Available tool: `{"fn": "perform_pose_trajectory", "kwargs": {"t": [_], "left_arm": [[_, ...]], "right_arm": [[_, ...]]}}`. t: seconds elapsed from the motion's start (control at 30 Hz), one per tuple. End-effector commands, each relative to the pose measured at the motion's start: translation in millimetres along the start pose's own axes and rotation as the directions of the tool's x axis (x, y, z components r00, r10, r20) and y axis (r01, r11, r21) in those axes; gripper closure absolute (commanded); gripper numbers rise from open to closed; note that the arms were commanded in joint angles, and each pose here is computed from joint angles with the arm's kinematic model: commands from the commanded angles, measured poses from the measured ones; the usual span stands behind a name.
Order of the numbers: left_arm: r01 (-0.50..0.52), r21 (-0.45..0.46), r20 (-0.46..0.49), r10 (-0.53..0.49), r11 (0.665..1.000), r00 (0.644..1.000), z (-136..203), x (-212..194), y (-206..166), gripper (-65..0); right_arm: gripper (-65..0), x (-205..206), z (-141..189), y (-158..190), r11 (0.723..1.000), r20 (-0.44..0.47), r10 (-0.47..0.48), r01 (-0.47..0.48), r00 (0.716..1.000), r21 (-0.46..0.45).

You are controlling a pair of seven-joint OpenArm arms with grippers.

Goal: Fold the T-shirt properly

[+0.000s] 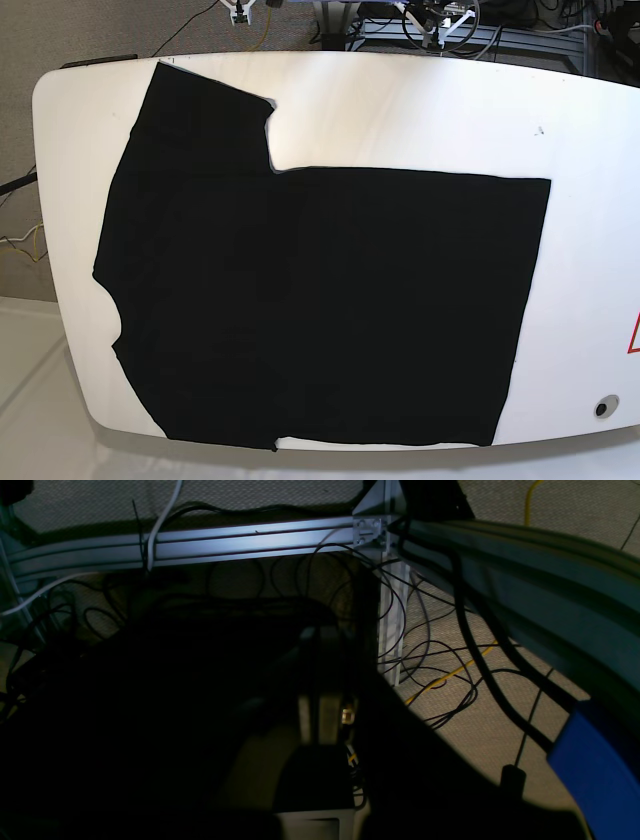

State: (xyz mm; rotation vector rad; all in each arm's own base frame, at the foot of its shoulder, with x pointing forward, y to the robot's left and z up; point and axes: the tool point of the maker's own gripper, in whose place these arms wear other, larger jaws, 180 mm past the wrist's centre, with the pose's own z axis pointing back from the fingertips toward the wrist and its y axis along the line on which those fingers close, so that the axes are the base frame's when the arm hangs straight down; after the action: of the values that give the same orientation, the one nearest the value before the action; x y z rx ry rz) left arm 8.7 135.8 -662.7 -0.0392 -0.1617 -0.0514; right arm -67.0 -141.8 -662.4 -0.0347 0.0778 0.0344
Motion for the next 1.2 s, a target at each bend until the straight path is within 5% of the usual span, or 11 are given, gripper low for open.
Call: {"fn": "perform_pose_trajectory", "kwargs": {"t": [0.0,1.17], "left_arm": [[0.013,0.009,-0.009,-0.013,1.0,1.0,1,-3,7,0.0],[0.009,0.035,0.025,-0.01,0.999,1.0,4,-7,22,0.0]], "right_arm": [[-1.0,2,0,-5,1.0,0.017,-0.005,0.005,1.0,-0.007],[-0.6,-10,1,-5,1.0,0.012,-0.005,0.005,1.0,-0.007]]}}
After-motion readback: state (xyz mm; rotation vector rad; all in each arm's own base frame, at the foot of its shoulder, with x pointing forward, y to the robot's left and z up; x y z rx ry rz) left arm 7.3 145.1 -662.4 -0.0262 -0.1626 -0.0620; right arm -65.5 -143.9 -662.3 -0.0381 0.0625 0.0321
